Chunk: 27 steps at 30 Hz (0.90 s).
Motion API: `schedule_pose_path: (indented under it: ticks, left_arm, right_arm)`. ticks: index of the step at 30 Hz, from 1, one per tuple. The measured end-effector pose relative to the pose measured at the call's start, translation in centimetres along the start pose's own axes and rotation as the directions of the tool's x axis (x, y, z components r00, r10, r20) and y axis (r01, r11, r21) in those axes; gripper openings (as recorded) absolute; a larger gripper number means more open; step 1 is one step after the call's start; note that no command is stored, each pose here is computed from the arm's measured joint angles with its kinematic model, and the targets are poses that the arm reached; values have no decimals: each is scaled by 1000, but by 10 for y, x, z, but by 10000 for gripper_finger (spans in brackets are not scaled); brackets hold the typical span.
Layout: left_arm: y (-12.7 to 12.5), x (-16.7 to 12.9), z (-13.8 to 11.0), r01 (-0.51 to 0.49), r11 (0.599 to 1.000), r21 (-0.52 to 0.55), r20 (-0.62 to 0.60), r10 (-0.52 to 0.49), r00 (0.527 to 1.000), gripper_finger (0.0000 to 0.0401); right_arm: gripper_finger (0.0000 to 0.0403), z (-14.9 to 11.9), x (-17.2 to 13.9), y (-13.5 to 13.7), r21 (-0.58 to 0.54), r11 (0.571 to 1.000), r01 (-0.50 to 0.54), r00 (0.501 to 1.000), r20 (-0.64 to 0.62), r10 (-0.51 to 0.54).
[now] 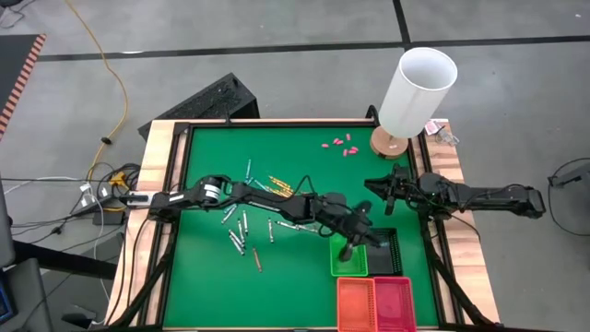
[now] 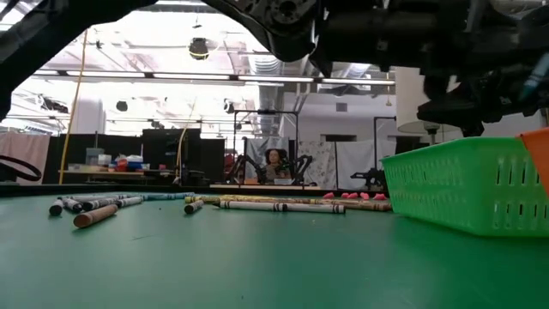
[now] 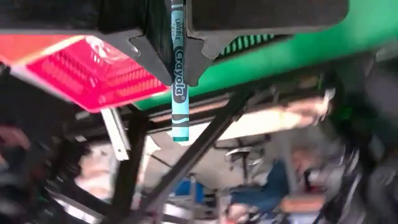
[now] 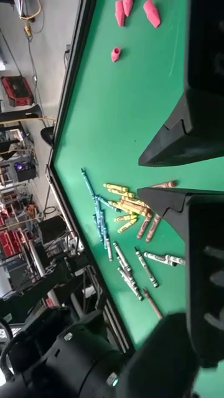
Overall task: Sort crayons
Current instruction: Put the blue crayon into the black bin
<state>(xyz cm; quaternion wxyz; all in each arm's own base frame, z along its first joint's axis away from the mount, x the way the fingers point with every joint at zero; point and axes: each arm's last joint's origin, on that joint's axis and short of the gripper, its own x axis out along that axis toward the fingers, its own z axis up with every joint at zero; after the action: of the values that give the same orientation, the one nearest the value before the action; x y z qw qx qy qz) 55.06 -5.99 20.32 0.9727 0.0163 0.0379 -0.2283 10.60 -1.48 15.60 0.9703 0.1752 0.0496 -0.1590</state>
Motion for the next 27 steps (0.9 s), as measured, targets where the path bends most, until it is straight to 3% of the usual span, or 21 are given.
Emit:
schedule_pose_path:
  ticks: [4, 8, 13, 17, 21, 27]
  left_arm:
    - [-3, 0, -1, 48, 971, 233, -15, -46, 999, 0]
    - [-4, 3, -8, 33, 940, 341, -41, -21, 999, 0]
    - [4, 11, -12, -51, 956, 289, -23, 60, 998, 0]
    - [17, 21, -10, -52, 968, 246, -41, 64, 997, 0]
    - [20, 29, -16, -23, 963, 270, -148, 65, 987, 0]
    - [19, 29, -21, 19, 939, 343, -184, 47, 982, 0]
  right_arm:
    - [68, 0, 0, 0, -2, 1000, -1, 1000, 0, 1]
    - [68, 0, 0, 0, -2, 1000, -1, 1000, 0, 1]
    - [68, 0, 0, 0, -4, 1000, 1, 1000, -3, -1]
    - [68, -1, 1, 0, -5, 1000, 4, 1000, -12, -4]
    - [68, -2, 1, 0, -7, 1000, 4, 1000, -21, -4]
    - [68, -2, 2, 0, -16, 1000, 1, 1000, -29, -1]
